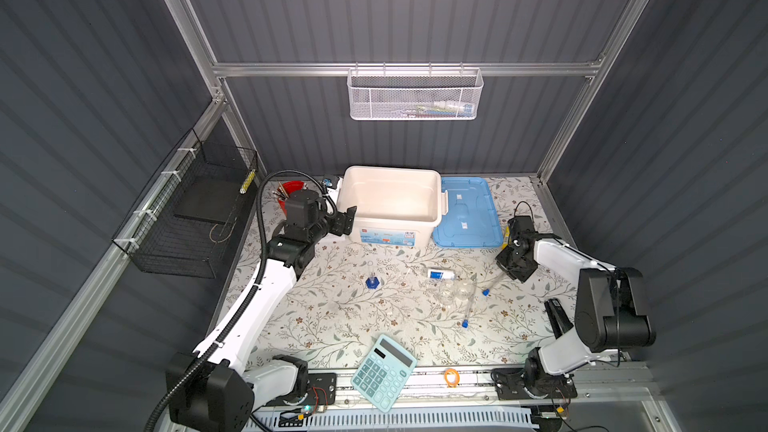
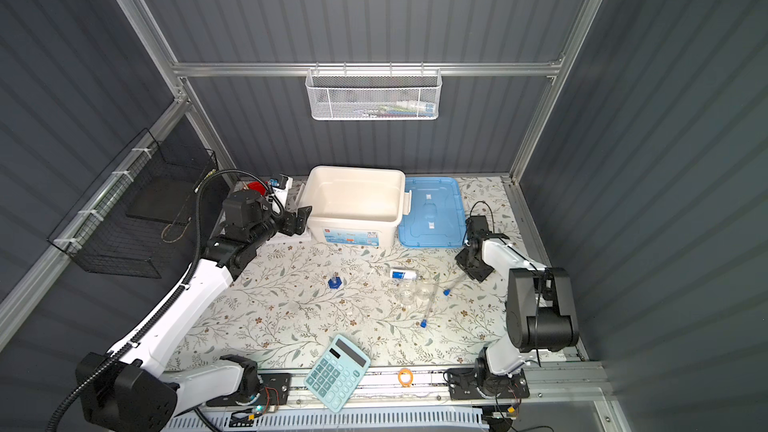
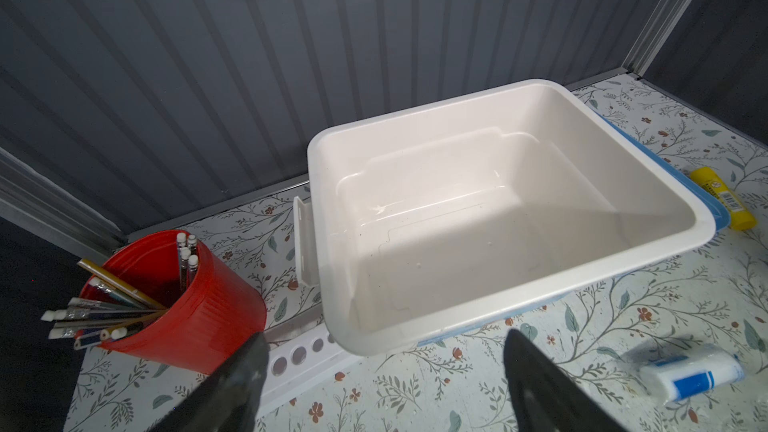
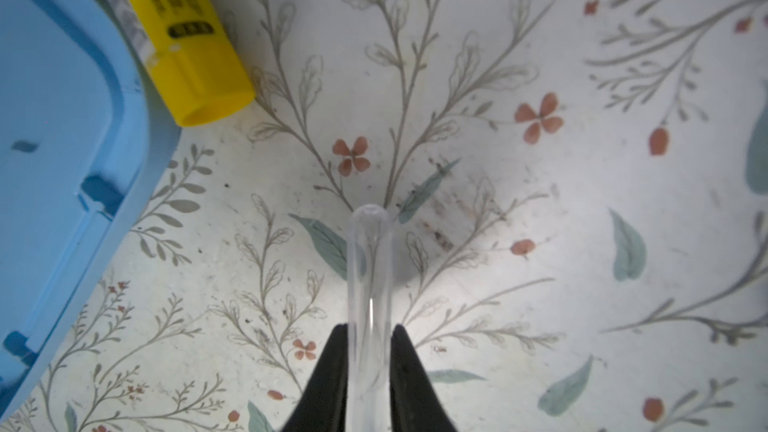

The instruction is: Organize the chemistry lab equipment

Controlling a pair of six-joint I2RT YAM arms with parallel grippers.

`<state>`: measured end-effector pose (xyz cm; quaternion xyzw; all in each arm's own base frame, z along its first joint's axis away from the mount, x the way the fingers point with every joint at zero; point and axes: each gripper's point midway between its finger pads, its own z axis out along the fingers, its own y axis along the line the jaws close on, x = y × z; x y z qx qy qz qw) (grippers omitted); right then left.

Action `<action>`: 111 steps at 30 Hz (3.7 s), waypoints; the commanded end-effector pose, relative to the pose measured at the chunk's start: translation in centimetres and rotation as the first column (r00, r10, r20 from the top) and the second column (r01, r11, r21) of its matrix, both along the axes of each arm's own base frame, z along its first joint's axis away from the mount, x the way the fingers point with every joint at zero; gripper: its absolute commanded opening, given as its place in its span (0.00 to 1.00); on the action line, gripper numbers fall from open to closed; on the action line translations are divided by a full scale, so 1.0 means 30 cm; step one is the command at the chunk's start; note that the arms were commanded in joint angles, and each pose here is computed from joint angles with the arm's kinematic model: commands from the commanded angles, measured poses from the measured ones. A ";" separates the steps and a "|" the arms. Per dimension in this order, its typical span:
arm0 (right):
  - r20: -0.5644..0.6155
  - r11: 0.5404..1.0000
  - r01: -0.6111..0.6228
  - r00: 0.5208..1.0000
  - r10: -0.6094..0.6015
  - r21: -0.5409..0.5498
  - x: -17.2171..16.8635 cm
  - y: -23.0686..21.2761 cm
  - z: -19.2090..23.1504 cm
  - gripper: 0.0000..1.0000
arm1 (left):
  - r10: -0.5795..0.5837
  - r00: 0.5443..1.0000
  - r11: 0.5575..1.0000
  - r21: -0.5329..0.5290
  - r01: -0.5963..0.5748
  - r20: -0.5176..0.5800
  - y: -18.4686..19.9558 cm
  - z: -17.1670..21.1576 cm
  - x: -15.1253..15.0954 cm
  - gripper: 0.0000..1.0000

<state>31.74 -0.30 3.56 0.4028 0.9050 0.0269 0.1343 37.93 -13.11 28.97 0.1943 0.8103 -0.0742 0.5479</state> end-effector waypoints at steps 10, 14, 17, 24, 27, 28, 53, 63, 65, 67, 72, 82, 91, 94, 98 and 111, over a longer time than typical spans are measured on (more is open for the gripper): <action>-0.021 0.999 -0.038 0.999 0.038 0.008 0.008 0.003 -0.007 0.34 | -0.006 1.000 1.000 0.008 0.006 0.021 0.003 0.027 -0.024 0.89; -0.031 0.988 -0.148 0.989 0.146 -0.045 0.019 -0.010 0.068 0.42 | -0.006 1.000 1.000 0.010 0.006 0.020 0.004 0.027 -0.027 0.89; -0.025 0.955 -0.279 0.960 0.278 -0.101 0.041 -0.019 0.161 0.44 | -0.003 1.000 1.000 0.015 0.003 0.025 0.009 0.030 -0.028 0.89; 0.025 0.762 -0.622 0.771 0.636 -0.181 0.086 0.050 0.354 0.45 | -0.013 1.000 1.000 0.014 0.013 0.025 0.002 0.025 -0.030 0.88; -0.063 0.520 -0.805 0.557 0.828 -0.285 0.059 0.096 0.377 0.42 | -0.019 1.000 1.000 0.018 0.018 0.024 0.002 0.019 -0.032 0.88; -0.118 0.433 -0.842 0.490 0.864 -0.323 0.047 0.098 0.367 0.40 | -0.021 1.000 1.000 0.023 0.021 0.022 0.001 0.012 -0.033 0.89; -0.374 -0.365 -0.923 -0.297 0.879 -0.125 -0.176 0.134 0.115 0.47 | -0.043 0.998 0.997 0.067 0.040 0.042 0.020 -0.005 -0.093 0.89; -0.402 -0.376 -0.923 -0.312 0.861 -0.088 -0.130 0.141 0.033 0.50 | -0.032 0.998 0.996 0.079 0.028 0.056 0.033 -0.005 -0.103 0.89; -0.410 -0.376 -0.922 -0.309 0.858 -0.091 -0.116 0.141 0.026 0.51 | -0.038 0.998 0.996 0.078 0.034 0.053 0.029 -0.006 -0.103 0.89; -0.425 -0.377 -0.922 -0.307 0.851 -0.090 -0.110 0.132 0.025 0.51 | -0.040 0.998 0.996 0.077 0.036 0.049 0.028 -0.010 -0.105 0.89; -0.438 -0.390 -0.917 -0.317 0.841 -0.085 -0.116 0.124 0.015 0.52 | -0.034 0.998 0.996 0.083 0.030 0.052 0.033 -0.011 -0.105 0.89; -0.443 -0.398 -0.913 -0.323 0.836 -0.085 -0.084 0.135 -0.014 0.53 | -0.035 0.998 0.996 0.087 0.031 0.046 0.032 -0.017 -0.100 0.89; -0.451 -0.392 -0.917 -0.317 0.834 -0.080 -0.068 0.135 -0.039 0.54 | -0.026 0.998 0.995 0.098 0.022 0.049 0.039 -0.020 -0.101 0.89; -0.448 -0.388 -0.918 -0.315 0.837 -0.078 -0.056 0.141 -0.046 0.54 | -0.028 0.998 0.995 0.098 0.023 0.047 0.039 -0.018 -0.099 0.89; -0.445 -0.388 -0.918 -0.315 0.838 -0.081 -0.042 0.145 -0.063 0.53 | -0.024 0.999 0.995 0.100 0.019 0.049 0.042 -0.017 -0.099 0.89; -0.429 -0.347 -0.935 -0.287 0.857 -0.069 -0.060 0.144 -0.071 0.49 | -0.030 0.998 0.995 0.098 0.025 0.052 0.039 -0.009 -0.103 0.89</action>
